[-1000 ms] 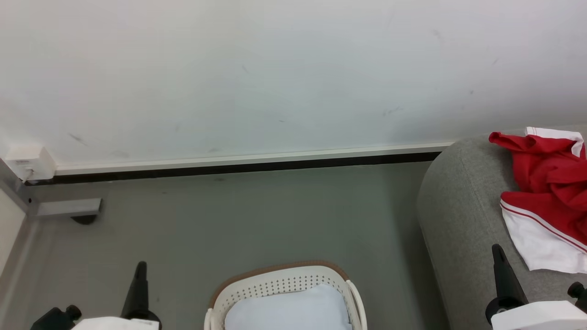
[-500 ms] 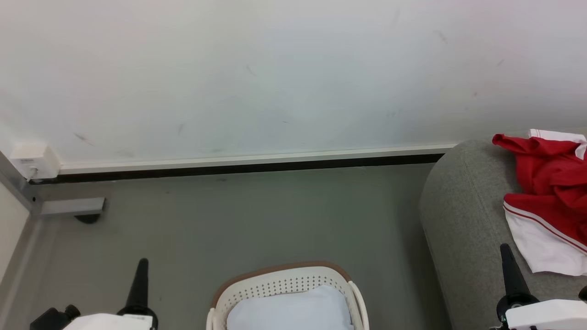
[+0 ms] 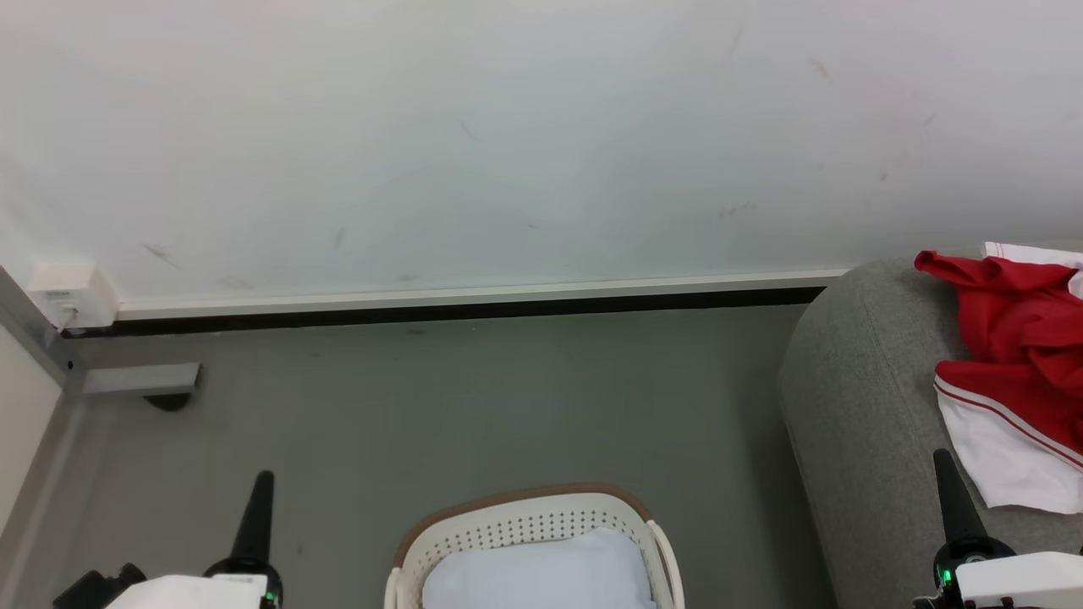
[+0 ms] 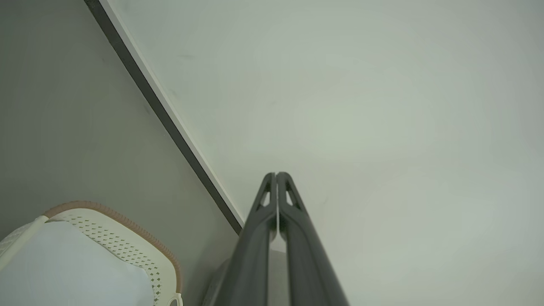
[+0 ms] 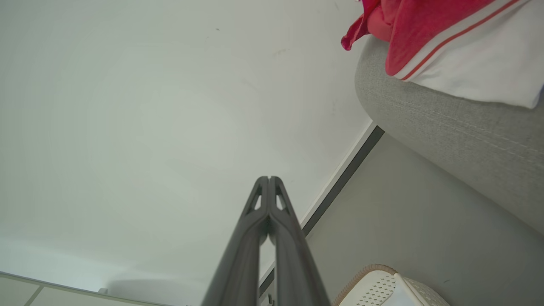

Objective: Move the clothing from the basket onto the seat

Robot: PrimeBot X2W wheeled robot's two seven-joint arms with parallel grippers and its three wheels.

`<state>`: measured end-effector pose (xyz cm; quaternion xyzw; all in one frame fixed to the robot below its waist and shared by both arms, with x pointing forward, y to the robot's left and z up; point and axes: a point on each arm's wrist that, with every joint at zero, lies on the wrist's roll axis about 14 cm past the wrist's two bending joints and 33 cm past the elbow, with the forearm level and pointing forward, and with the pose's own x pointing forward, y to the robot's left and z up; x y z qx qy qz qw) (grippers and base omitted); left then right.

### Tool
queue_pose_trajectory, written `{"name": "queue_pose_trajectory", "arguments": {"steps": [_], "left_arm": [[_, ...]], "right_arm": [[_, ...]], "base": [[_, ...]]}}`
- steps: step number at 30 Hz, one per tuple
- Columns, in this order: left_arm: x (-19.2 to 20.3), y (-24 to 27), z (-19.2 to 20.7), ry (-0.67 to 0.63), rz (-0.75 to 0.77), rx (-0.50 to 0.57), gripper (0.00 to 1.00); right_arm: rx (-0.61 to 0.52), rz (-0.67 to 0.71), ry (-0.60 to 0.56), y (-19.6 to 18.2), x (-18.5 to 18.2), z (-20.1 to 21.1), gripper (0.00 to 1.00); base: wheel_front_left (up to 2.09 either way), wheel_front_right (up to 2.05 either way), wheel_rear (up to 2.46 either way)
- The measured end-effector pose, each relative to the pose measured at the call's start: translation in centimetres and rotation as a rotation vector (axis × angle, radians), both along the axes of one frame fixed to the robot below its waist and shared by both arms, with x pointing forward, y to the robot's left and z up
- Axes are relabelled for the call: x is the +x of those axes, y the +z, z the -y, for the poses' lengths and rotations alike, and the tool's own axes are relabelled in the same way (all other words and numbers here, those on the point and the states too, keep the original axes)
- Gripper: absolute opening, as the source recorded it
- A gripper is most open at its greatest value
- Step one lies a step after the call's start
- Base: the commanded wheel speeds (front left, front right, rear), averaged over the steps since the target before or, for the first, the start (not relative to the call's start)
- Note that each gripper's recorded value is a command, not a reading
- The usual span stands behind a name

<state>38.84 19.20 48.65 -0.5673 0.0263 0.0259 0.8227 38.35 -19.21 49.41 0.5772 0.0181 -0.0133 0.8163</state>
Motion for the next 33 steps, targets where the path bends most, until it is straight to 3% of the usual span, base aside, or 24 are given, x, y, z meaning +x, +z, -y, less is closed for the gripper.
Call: {"name": "queue_pose_trajectory", "arguments": {"steps": [33], "left_arm": [[0.0, 1.1, -0.4, 0.003, 0.038, -0.269, 0.0]], "right_arm": [[0.242, 0.021, -0.009, 0.7, 0.3, 0.6, 0.0]], "base": [[0.0, 0.0, 0.0]]}}
